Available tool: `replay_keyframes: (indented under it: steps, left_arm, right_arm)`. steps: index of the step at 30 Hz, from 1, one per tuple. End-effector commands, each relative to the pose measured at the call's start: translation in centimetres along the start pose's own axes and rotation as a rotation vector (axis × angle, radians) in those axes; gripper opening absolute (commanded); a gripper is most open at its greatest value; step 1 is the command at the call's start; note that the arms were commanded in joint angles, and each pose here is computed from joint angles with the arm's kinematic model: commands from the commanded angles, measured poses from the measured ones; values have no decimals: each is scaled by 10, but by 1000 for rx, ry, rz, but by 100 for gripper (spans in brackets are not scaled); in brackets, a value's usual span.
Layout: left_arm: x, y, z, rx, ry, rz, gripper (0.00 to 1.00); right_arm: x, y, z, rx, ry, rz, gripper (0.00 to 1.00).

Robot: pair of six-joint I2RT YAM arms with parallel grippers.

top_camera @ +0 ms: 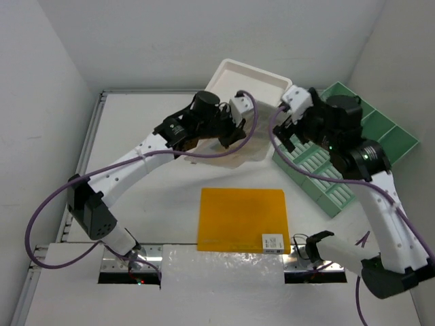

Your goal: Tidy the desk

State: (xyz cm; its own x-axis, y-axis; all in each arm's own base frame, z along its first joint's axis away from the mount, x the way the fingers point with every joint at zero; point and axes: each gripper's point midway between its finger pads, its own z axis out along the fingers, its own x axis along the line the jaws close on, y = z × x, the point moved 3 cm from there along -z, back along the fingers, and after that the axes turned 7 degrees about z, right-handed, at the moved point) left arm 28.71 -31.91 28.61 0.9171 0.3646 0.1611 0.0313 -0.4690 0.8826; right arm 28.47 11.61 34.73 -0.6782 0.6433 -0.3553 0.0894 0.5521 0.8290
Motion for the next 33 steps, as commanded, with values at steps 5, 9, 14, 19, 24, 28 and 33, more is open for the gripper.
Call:
replay_keyframes:
  steps: [5, 9, 14, 19, 24, 28, 33]
  left_arm:
    - [34, 131, -8, -327, 119, -139, 0]
    - [38, 170, -9, -425, 143, -95, 0]
    - [45, 204, 23, -560, 152, -23, 0]
    - [58, 223, 67, -645, 133, -52, 0]
    - [57, 273, 92, -887, 198, 66, 0]
    - [42, 289, 97, -1005, 194, 88, 0]
    - [53, 268, 130, -991, 260, 77, 0]
  right_arm:
    - [-64, -15, -115, 27, -797, 559, 99]
    - [-39, -77, -126, 231, -877, 584, 99]
    - [-10, -120, -122, 196, -893, 676, 99]
    - [11, -159, -95, 221, -839, 672, 99]
    - [4, -172, -106, 257, -945, 617, 99]
    - [-2, -164, -126, 175, -1014, 616, 99]
    - [-4, -158, -147, 126, -1058, 588, 99]
